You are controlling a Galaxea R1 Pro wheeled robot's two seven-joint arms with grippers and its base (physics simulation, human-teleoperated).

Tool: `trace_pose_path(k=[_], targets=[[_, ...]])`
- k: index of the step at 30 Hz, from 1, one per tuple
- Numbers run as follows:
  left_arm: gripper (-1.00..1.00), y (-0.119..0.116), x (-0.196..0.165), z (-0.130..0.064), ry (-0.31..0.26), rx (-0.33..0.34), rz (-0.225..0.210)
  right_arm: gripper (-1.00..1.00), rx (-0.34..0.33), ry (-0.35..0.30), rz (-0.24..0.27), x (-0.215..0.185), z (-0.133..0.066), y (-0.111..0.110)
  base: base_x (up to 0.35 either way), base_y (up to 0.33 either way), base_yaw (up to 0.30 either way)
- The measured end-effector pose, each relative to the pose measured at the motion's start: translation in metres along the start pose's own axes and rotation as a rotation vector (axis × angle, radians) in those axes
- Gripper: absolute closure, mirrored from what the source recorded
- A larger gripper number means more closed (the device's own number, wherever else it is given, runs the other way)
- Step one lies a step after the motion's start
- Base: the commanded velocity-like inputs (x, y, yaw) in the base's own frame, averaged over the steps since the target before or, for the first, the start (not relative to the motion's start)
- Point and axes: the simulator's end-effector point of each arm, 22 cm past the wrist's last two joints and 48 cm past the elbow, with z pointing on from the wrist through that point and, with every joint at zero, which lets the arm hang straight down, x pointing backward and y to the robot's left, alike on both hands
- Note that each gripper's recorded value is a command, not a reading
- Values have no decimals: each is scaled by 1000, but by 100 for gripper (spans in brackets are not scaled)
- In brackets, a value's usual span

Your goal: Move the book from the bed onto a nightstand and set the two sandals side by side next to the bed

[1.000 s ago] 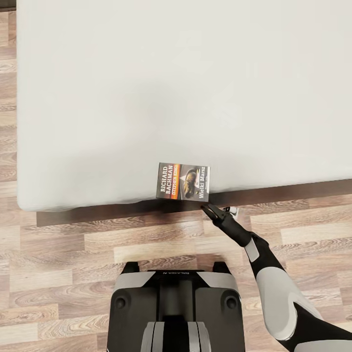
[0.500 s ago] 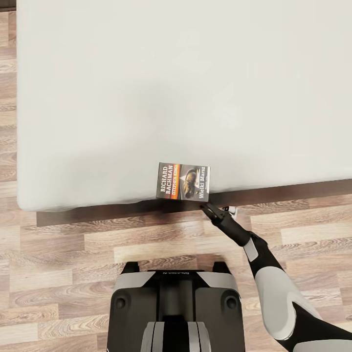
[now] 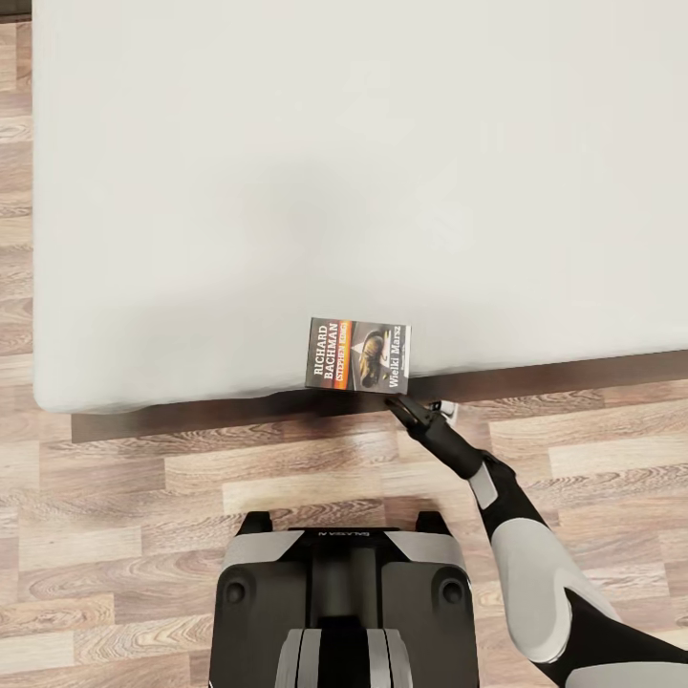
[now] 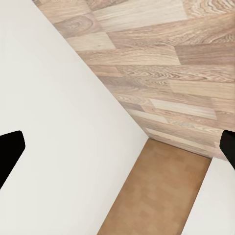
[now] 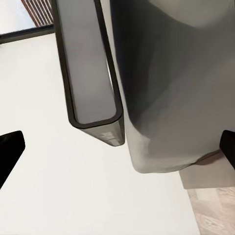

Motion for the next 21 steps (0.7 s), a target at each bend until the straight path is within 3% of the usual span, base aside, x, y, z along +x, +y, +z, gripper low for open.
trace_pose_path(k=[21], targets=[[-100, 0, 0, 0, 1, 0, 0, -100, -7, 0, 3, 2, 4, 1, 0, 0, 0]])
